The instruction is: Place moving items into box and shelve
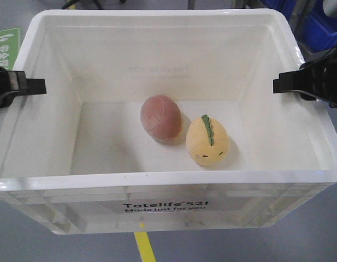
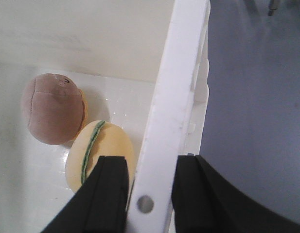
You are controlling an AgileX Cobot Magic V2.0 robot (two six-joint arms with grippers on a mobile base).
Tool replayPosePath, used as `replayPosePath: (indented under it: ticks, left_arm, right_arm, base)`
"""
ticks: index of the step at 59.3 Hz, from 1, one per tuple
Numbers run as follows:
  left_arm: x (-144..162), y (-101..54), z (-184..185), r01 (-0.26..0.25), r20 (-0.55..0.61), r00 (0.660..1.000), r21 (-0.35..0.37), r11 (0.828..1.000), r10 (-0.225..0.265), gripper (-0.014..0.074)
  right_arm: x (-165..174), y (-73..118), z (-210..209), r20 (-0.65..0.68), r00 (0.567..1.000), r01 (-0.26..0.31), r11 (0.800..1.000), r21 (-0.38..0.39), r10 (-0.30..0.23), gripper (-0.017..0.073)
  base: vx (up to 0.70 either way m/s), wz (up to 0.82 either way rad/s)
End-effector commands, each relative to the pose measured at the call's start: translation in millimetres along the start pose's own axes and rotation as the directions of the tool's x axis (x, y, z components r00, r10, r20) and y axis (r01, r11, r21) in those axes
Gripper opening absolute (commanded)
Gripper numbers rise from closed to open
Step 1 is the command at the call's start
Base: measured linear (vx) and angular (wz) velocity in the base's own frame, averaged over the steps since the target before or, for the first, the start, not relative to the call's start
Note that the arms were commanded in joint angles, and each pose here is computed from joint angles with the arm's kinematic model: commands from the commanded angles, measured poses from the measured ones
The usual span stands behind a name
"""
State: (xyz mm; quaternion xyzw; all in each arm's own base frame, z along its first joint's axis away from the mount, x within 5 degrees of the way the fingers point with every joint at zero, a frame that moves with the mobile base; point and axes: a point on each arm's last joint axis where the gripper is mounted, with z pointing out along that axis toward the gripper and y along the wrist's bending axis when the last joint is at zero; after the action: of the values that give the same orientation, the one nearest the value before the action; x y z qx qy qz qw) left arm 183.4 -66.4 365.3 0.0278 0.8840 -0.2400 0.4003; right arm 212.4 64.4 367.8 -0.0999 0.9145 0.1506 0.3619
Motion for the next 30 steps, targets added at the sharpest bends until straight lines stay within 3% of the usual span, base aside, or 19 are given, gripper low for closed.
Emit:
replayPosePath:
  ticks: [1,30]
  left_arm:
    - [-20.3,-14.2,-17.9,0.021,0.183,0.982,0.08,0.997,-0.035,-0.0003]
    - [-20.3,-14.2,-17.9,0.021,0.183,0.982,0.08,0.997,-0.035,-0.0003]
  right_arm:
    - [-19.6,8.4,-19.9,0.186,0.982,-0.013,0.999,-0.05,0.022,-0.0004]
    - [-19.6,8.4,-19.9,0.186,0.982,-0.013,0.999,-0.05,0.022,-0.0004]
  base:
    - [0.32,-0.6]
    - [0.29,-0.67]
